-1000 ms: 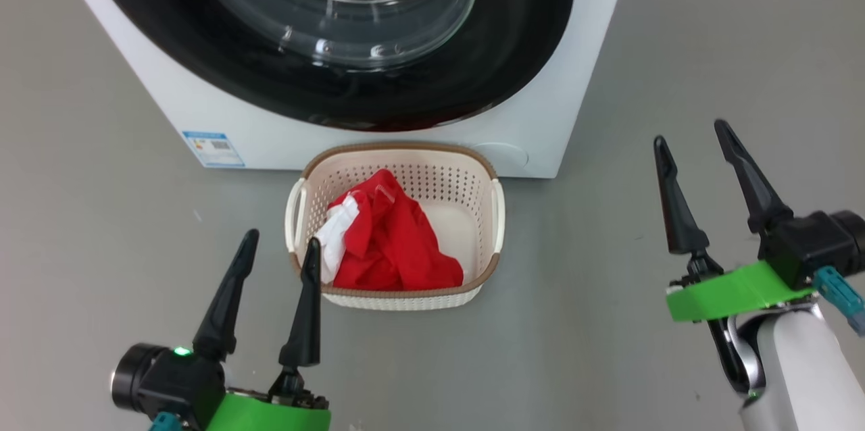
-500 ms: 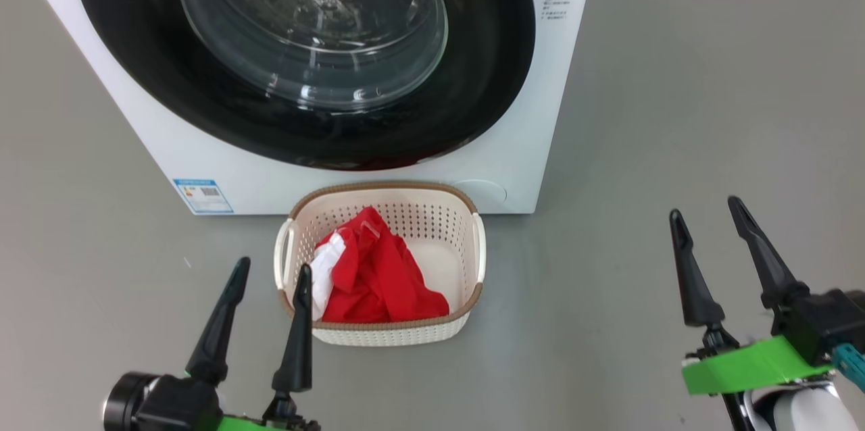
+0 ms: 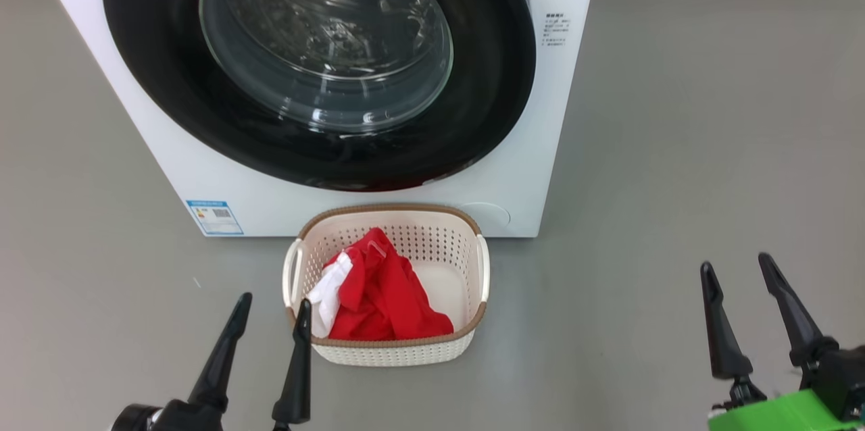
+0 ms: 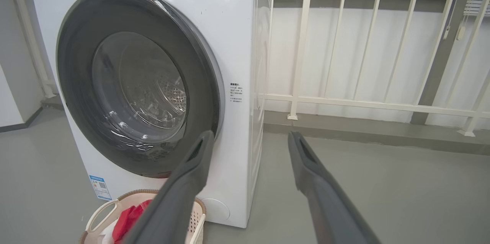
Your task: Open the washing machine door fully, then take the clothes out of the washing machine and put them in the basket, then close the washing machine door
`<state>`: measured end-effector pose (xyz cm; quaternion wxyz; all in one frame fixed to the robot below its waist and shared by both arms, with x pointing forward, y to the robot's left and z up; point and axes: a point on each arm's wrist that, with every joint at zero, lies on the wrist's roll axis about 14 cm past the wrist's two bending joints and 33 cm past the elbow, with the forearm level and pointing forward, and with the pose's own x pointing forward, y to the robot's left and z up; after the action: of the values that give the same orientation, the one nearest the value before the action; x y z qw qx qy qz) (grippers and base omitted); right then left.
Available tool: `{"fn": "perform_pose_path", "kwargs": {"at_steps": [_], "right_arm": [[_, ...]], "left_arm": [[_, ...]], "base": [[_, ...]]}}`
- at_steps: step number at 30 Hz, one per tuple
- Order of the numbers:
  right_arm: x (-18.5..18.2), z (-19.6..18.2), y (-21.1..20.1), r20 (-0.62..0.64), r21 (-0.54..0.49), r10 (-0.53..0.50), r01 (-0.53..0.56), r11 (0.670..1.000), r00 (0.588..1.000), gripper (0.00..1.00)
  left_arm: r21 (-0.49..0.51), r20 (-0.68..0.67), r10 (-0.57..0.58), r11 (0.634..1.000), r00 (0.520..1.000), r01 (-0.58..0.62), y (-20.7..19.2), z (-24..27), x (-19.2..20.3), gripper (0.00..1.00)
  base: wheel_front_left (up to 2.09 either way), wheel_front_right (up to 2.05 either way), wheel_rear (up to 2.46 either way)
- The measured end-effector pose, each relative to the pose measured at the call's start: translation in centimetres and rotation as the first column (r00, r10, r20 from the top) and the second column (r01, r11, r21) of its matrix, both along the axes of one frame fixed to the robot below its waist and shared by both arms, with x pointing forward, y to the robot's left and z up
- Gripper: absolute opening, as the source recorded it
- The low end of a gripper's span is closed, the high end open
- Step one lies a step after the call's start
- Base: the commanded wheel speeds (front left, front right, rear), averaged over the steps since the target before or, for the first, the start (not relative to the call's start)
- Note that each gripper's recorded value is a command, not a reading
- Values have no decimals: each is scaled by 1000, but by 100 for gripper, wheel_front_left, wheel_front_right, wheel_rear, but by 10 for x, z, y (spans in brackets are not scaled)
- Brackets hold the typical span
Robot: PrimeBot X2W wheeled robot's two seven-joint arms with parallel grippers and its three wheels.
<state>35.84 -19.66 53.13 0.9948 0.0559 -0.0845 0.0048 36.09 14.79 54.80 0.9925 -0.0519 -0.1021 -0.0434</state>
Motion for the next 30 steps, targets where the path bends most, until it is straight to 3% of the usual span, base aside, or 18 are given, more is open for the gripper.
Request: {"fn": "perform_pose_path", "kwargs": {"at_steps": [25, 26, 30], "right_arm": [[-9, -4, -5, -12, 17, -14, 14, 1000, 1000, 100], [-9, -7, -4, -21, 20, -15, 15, 1000, 1000, 0], [-12, -27, -2, -82, 41, -18, 21, 999, 997, 0]], "left_arm": [[7, -11, 15, 1000, 1000, -15, 3, -4, -6, 100], [8, -17, 14, 1000, 1000, -14, 3, -6, -6, 0], [9, -90, 7, 1000, 996, -6, 0, -28, -9, 0]], "base": [[0, 0, 0], [0, 0, 0], [0, 0, 0]]}}
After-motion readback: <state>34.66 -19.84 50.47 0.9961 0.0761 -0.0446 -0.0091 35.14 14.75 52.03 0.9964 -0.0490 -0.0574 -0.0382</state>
